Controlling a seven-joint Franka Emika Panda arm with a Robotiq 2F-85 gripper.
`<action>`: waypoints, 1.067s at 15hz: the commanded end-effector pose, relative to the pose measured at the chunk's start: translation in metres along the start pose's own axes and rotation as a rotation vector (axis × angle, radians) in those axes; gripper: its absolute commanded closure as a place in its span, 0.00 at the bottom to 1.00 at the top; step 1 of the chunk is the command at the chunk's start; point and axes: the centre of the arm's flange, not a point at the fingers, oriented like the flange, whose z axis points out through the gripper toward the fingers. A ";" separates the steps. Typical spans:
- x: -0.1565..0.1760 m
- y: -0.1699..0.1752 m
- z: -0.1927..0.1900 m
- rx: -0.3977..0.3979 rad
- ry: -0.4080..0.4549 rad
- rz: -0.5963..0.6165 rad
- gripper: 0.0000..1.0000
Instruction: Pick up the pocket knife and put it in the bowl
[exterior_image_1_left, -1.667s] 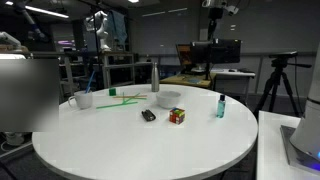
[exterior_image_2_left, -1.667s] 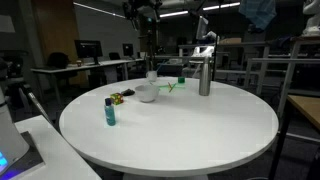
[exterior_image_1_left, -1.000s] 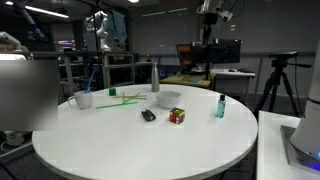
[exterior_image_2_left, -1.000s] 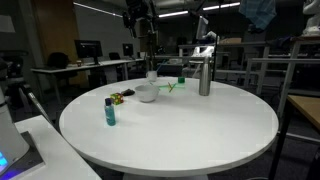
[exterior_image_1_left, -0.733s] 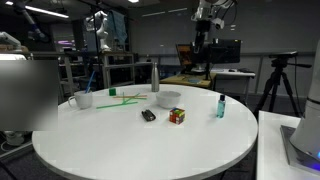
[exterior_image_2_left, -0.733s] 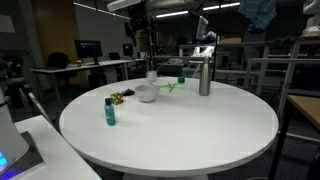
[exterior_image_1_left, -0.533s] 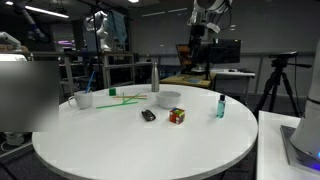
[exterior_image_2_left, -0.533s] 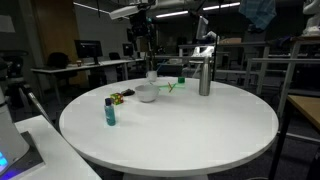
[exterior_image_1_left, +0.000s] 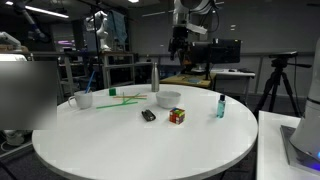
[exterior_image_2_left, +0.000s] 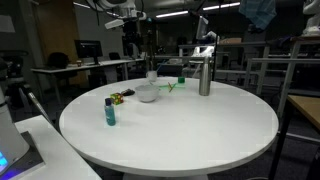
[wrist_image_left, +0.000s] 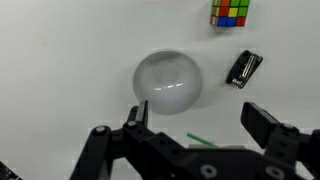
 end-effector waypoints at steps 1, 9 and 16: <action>0.009 -0.048 0.000 0.020 -0.057 -0.020 0.00; -0.009 -0.064 0.010 0.012 -0.091 -0.076 0.00; -0.004 -0.075 0.022 0.027 -0.034 -0.052 0.00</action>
